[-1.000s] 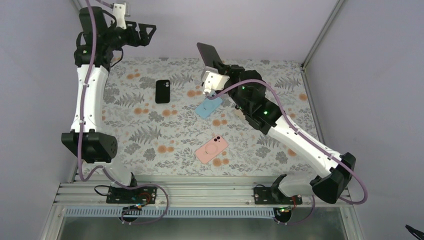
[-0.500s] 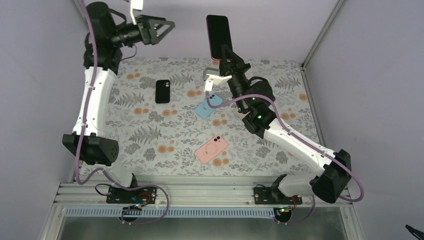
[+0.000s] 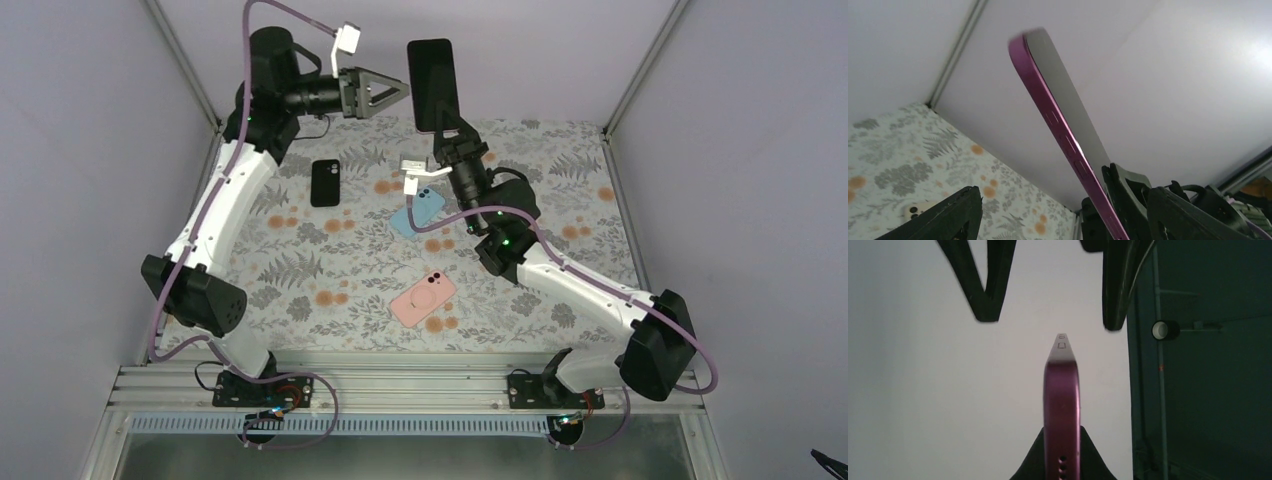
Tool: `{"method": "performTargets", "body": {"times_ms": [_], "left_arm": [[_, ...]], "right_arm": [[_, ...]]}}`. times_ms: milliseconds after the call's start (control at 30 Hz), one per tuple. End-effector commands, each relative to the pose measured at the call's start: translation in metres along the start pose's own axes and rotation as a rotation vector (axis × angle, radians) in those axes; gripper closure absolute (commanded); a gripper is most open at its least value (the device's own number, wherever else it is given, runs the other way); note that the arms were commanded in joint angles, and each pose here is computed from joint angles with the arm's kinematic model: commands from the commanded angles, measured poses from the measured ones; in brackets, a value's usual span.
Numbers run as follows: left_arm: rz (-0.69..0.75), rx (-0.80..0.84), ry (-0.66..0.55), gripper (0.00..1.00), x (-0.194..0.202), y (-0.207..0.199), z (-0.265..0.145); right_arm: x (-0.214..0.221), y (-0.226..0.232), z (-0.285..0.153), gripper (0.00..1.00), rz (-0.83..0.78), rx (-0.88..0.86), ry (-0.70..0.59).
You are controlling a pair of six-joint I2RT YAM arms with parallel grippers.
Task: Take the phone out of the phone case
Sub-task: Place the phone at the center of the board.
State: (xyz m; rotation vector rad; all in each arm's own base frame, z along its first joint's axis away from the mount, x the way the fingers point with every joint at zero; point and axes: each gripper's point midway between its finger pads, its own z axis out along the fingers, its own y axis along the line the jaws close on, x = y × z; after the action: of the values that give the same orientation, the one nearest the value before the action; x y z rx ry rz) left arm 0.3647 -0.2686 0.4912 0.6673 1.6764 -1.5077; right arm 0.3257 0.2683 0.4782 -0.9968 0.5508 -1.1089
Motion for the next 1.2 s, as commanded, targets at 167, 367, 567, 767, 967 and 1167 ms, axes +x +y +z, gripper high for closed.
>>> {"method": "performTargets", "body": {"times_ms": [167,367,567,767,967,1167], "left_arm": [[-0.042,0.053,0.054,0.31,0.023,-0.002,0.025],[-0.056,0.080,0.063,0.48,0.027,-0.003,0.030],[-0.097,0.091,0.077,0.72,0.034,0.006,0.035],[-0.111,0.111,0.092,0.89,0.038,0.009,0.037],[-0.093,0.106,0.089,0.98,0.037,0.012,0.034],[-0.075,0.051,0.060,0.98,0.027,0.027,0.018]], "right_arm": [[0.004,-0.024,-0.010,0.96,-0.033,0.132,0.029],[0.001,-0.019,-0.013,0.97,-0.038,0.131,0.021],[-0.003,-0.017,-0.013,0.97,-0.035,0.133,0.019],[-0.006,-0.013,-0.015,0.97,-0.037,0.130,0.009],[-0.005,-0.009,-0.017,0.82,-0.023,0.114,0.009],[-0.004,-0.006,-0.019,0.28,0.017,0.084,0.002]]}}
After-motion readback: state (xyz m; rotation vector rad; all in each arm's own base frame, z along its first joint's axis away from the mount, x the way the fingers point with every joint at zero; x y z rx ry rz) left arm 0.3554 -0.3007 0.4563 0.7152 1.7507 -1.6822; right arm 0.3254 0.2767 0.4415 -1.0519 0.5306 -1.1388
